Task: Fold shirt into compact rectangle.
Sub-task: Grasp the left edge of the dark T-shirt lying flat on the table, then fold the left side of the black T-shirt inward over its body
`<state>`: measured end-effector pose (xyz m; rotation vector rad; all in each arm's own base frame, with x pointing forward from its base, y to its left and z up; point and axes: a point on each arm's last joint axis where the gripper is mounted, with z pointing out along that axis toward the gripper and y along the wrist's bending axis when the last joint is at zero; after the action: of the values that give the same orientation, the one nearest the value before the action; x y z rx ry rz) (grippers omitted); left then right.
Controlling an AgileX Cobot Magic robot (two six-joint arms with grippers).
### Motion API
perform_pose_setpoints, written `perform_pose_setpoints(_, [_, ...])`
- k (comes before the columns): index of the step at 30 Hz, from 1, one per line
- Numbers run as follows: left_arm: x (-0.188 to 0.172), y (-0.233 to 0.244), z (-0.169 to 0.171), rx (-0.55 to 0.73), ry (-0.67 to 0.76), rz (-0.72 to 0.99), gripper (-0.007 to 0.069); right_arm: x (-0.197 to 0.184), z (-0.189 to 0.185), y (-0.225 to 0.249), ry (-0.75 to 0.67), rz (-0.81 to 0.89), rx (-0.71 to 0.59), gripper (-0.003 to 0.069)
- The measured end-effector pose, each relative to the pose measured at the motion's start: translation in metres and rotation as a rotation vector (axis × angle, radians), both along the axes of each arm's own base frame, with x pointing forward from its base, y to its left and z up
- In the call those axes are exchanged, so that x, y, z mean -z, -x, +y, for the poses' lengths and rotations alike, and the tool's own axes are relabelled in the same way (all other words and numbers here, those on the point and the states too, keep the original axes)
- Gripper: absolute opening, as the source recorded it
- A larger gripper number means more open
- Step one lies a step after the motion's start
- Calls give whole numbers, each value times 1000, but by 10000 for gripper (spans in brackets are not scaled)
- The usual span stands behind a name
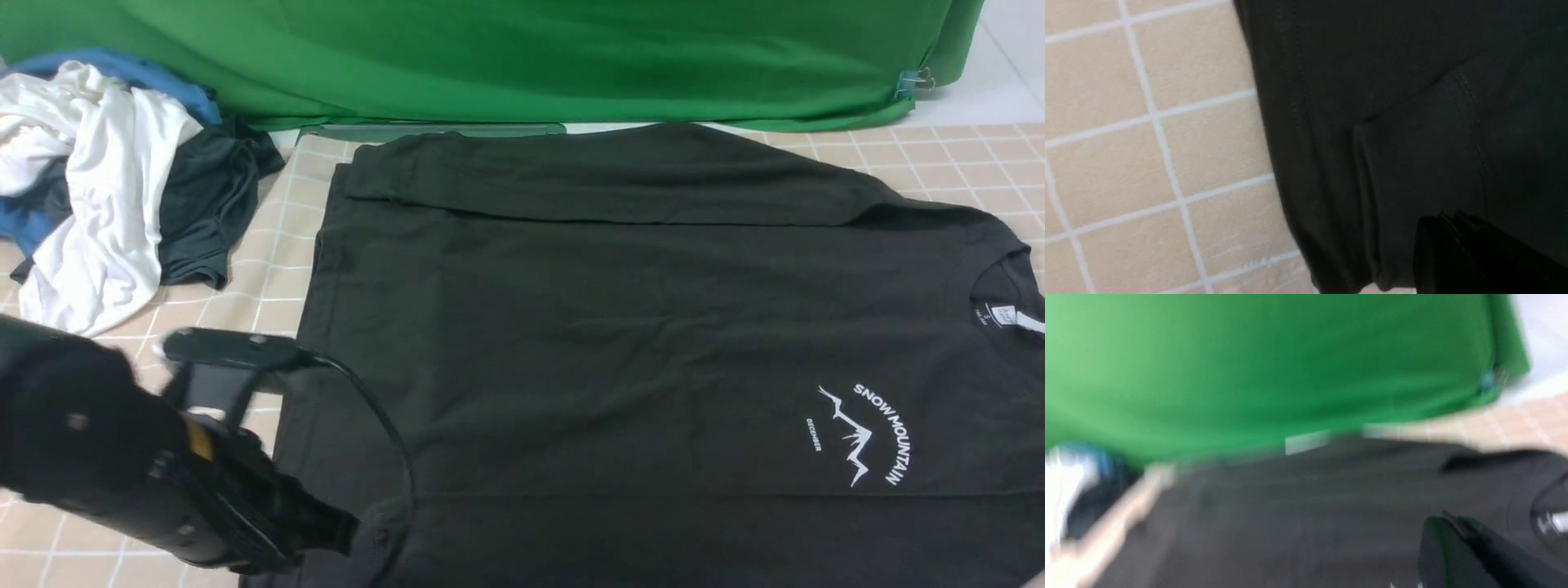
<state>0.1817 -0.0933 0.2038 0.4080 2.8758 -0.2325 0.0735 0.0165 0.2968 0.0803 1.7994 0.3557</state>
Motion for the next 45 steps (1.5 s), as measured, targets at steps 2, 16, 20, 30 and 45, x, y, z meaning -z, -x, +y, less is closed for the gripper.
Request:
perform_pose_setpoints(2, [6, -3, -3, 18, -19, 2, 39, -11, 6, -13, 70, 137, -64, 39])
perform_pose_setpoints(16, [49, -31, -14, 41, -66, -20, 530, -16, 21, -43, 170, 312, -214, 38])
perform_pose_setpoints(20, [52, -32, -15, 32, -66, 6, 475, -17, 21, -44, 174, 306, -215, 38])
perform_pose_setpoints(30, [39, -23, -14, 32, -49, 48, 32, -18, 21, -45, 173, 285, -209, 38])
perform_pose_setpoints(45, [-78, -54, -26, 65, 7, -177, 32, -23, 21, -48, 163, 234, -191, 40])
